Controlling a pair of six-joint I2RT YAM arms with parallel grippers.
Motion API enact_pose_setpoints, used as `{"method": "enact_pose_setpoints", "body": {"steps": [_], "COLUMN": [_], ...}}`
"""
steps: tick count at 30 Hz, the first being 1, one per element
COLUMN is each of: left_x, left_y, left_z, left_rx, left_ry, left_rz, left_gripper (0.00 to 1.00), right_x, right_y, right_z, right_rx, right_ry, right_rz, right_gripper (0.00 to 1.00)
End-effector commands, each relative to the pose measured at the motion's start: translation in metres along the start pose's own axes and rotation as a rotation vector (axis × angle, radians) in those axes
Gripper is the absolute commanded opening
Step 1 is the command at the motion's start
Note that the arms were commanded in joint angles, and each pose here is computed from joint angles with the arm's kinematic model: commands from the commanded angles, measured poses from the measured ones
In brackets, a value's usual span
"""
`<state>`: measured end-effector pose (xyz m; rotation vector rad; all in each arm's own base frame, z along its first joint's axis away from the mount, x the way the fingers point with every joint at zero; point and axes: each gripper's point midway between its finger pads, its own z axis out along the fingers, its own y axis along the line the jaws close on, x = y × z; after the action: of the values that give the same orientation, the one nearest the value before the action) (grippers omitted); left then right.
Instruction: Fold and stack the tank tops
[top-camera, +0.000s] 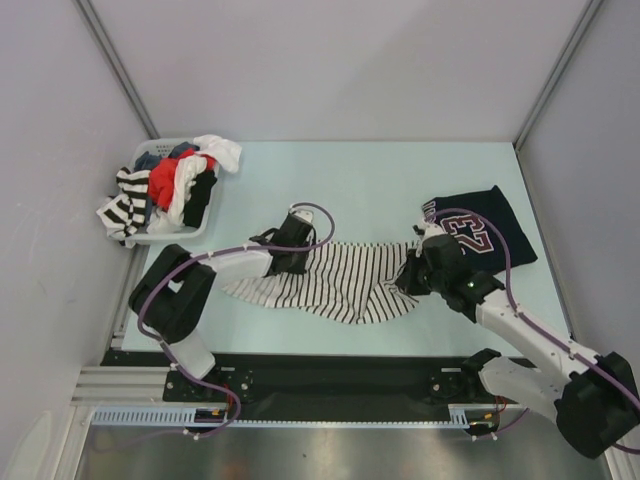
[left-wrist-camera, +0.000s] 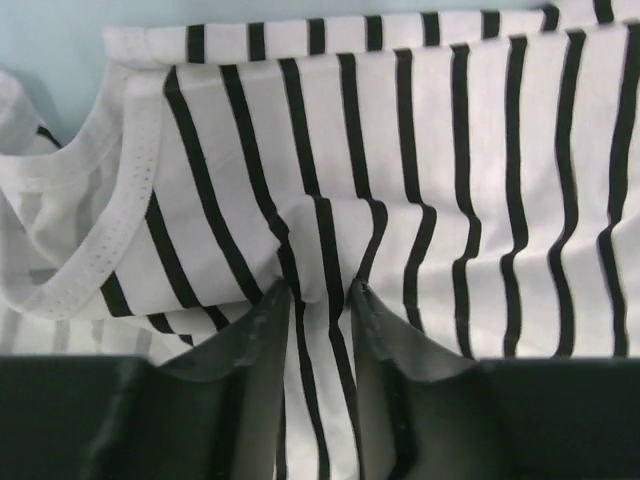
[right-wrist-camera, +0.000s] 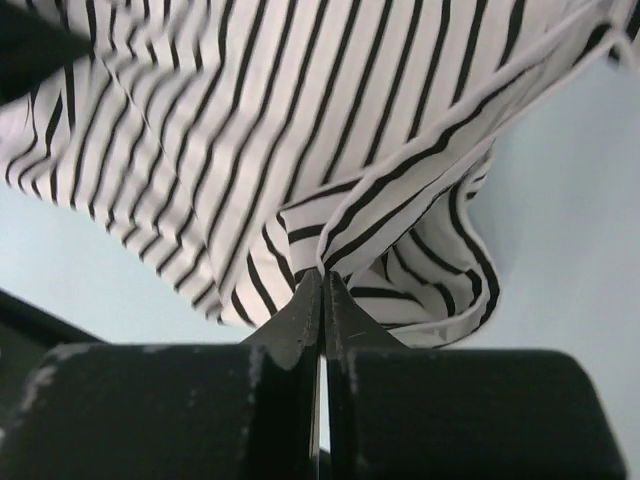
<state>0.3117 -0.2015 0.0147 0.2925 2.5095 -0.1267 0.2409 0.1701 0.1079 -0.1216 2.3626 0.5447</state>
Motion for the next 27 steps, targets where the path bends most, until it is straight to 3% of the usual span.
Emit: {"method": "enact_pose_setpoints", "body": {"steps": [1,2,4,8,14,24,27], "left_x": [0.014,0.017,0.015,0.002,-0.033,-0.063,-0.066], "left_y": [0.002,0.001,0.002,0.016,0.067,0.074,0.071], "left_z": [0.014,0.018,0.021,0.023,0.022,0.003,-0.009], "left_rx": [-0.012,-0.011,-0.017,-0.017,-0.012,0.015,0.036], "left_ry": [0.079,0.093,0.097,0.097,0.043,-0.028,-0.056], "left_rz": [-0.008,-0.006,-0.008,-0.114,-0.401,-0.444,-0.431], "left_gripper": [0.26,0.20,0.00,0.01,0.00,0.01,0.06], "right_x": [0.033,0.037,0.047,0.064,0.082,0.100,0.097], "right_y": [0.003,0.002,0.001,0.004,0.008,0.015,0.015], "right_z": [-0.013,-0.015,-0.021,-0.023,-0.026,-0.032,-0.031], "right_rx": [-0.037,-0.039,-0.053,-0.078,-0.116,-0.152,-0.156], "right_ry": [0.070,0.074,0.080,0.100,0.136,0.181,0.164], "right_rz": [0.069,0.080,0.104,0.167,0.209,0.239,0.238], "right_gripper": [0.00,0.00,0.00,0.00,0.00,0.03,0.03]}}
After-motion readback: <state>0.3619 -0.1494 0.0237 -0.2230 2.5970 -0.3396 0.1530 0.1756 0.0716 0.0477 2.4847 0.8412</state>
